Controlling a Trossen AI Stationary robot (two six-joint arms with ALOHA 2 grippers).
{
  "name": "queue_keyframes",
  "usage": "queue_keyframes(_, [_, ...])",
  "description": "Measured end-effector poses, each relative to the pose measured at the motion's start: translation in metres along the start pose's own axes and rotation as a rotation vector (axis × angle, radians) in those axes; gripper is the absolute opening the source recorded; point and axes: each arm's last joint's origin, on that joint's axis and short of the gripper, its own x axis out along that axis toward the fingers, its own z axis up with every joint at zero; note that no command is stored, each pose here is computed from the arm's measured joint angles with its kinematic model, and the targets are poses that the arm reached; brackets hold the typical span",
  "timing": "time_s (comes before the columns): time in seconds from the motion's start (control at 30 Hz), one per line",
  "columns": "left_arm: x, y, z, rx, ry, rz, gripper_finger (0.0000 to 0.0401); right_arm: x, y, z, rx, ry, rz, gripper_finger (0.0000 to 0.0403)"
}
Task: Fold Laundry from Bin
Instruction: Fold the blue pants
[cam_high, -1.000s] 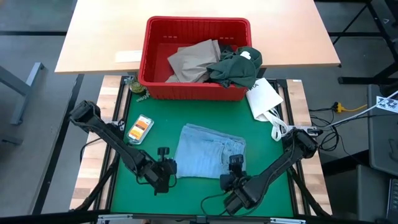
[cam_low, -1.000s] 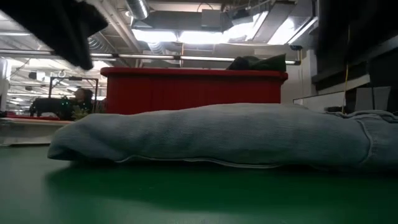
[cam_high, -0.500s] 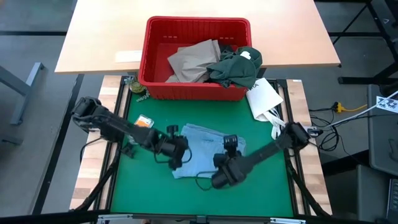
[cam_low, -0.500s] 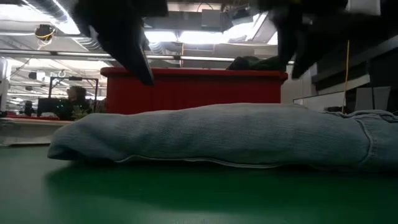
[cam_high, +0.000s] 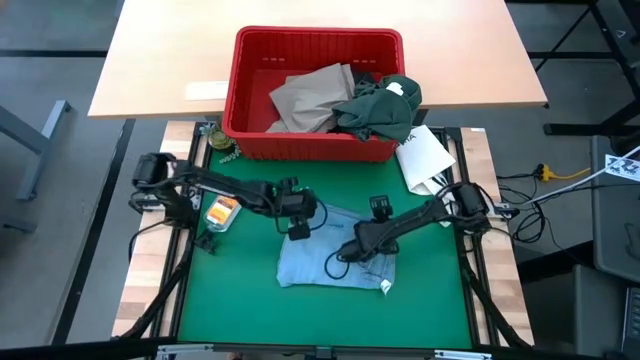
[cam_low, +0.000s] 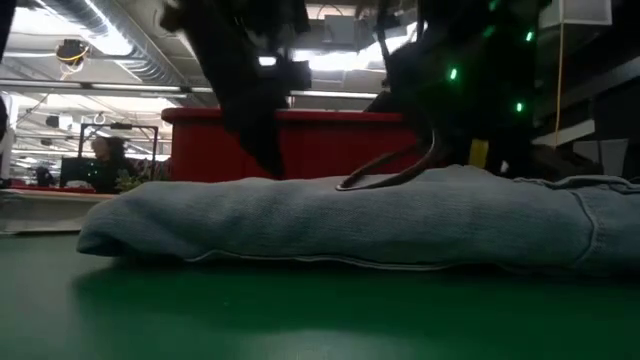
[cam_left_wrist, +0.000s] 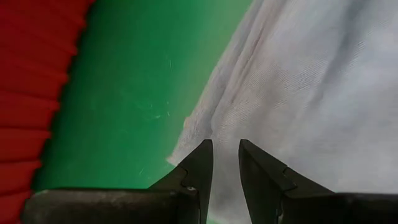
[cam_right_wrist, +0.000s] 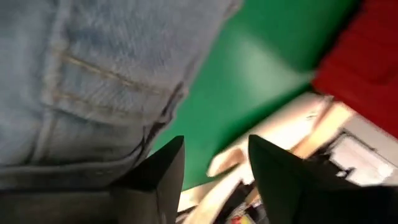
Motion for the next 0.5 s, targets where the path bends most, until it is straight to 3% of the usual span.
queue_keyframes(0.2, [0.030,0.007,-0.005,-0.007,0.086,0.003,0.0074,0.026,0.011,0.004,-0.021,-0.048,0.076,0.0179])
queue_keyframes(0.5, [0.040,0.026,-0.004,-0.056,0.106,0.030,0.0074,0.030,0.014,0.003,-0.033,-0.037,0.090,0.0178])
